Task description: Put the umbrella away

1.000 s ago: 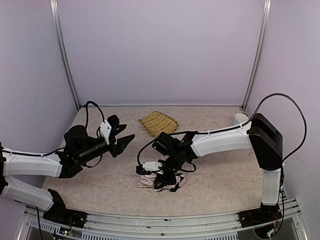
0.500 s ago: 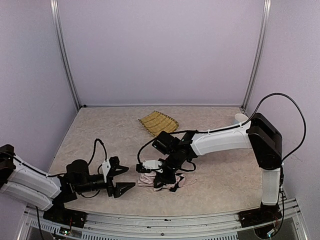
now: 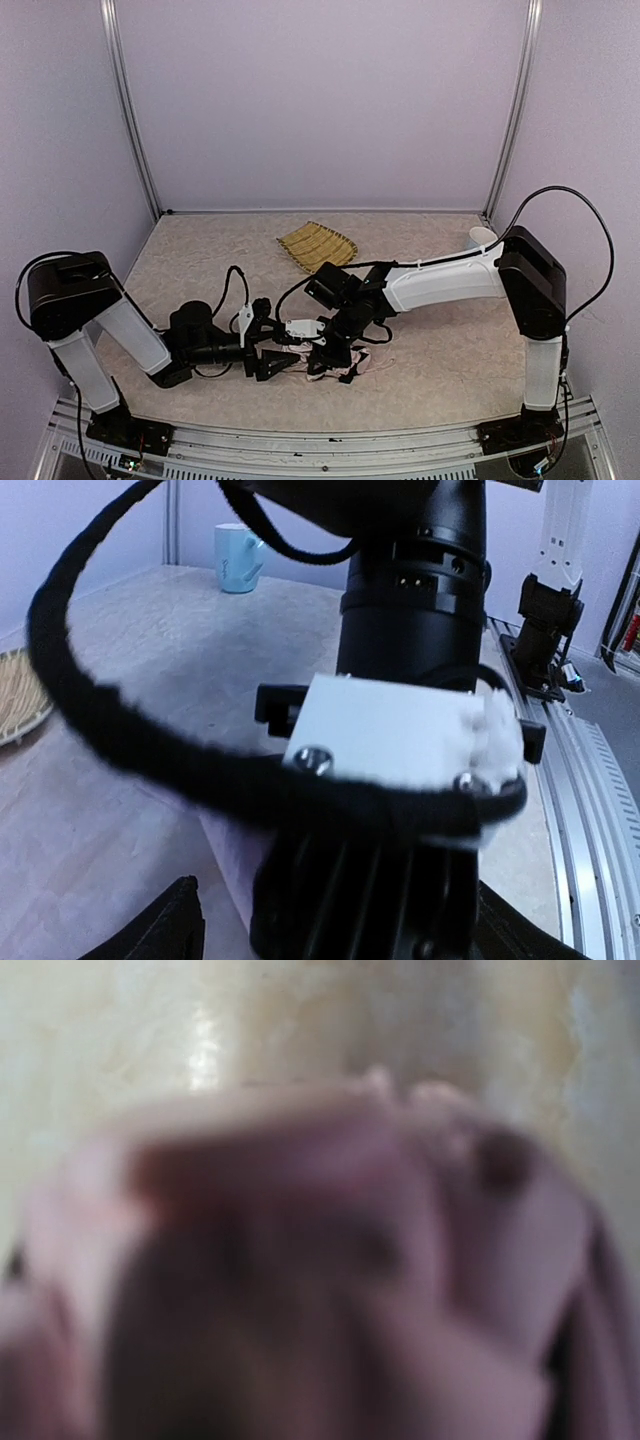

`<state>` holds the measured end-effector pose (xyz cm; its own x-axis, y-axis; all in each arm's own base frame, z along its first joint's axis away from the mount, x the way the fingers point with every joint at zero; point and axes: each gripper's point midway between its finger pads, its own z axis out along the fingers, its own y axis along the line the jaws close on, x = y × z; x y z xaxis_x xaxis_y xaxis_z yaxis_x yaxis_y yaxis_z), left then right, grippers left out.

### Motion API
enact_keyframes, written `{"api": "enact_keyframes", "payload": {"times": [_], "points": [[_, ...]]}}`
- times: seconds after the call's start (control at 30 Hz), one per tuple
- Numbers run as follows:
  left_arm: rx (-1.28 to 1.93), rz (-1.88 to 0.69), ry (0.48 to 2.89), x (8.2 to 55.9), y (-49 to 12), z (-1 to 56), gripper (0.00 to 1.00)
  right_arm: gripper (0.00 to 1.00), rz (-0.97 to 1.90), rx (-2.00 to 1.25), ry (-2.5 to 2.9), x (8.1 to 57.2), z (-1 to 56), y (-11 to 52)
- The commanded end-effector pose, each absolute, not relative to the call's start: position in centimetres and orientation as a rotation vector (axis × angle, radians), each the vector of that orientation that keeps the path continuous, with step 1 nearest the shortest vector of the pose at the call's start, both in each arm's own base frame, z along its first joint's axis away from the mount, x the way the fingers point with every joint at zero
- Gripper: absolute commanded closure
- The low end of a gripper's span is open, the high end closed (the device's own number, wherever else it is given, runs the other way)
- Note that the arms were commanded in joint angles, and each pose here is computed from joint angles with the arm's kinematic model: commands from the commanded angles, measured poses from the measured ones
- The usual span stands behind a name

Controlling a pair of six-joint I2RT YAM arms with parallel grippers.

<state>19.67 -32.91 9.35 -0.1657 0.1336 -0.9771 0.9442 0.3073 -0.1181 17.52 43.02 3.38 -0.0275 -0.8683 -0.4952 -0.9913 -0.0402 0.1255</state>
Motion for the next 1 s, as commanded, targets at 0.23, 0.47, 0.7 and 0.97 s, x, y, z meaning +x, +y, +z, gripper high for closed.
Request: {"api": "enact_keyframes", "payload": {"times": [0.23, 0.47, 0.7, 0.97], "points": [[1.224, -1.155, 1.488, 18.2, -34.0, 8.0, 0.7, 1.0, 0.555, -2.076, 2.171, 15.7, -1.8, 38.9], [1.219, -1.13, 1.613, 19.0, -33.7, 5.9, 1.0, 0.59, 0.538, -2.001, 2.109, 17.0, 0.5, 40.1], [1.211, -1.089, 1.845, 19.8, -33.4, 1.7, 1.0, 0.23, 0.566, -1.881, 1.985, 18.2, 6.0, 41.7], [1.238, -1.021, 1.985, 20.3, -32.9, -0.8, 1.0, 0.13, 0.626, -1.808, 1.853, 18.0, 10.9, 41.9]]}}
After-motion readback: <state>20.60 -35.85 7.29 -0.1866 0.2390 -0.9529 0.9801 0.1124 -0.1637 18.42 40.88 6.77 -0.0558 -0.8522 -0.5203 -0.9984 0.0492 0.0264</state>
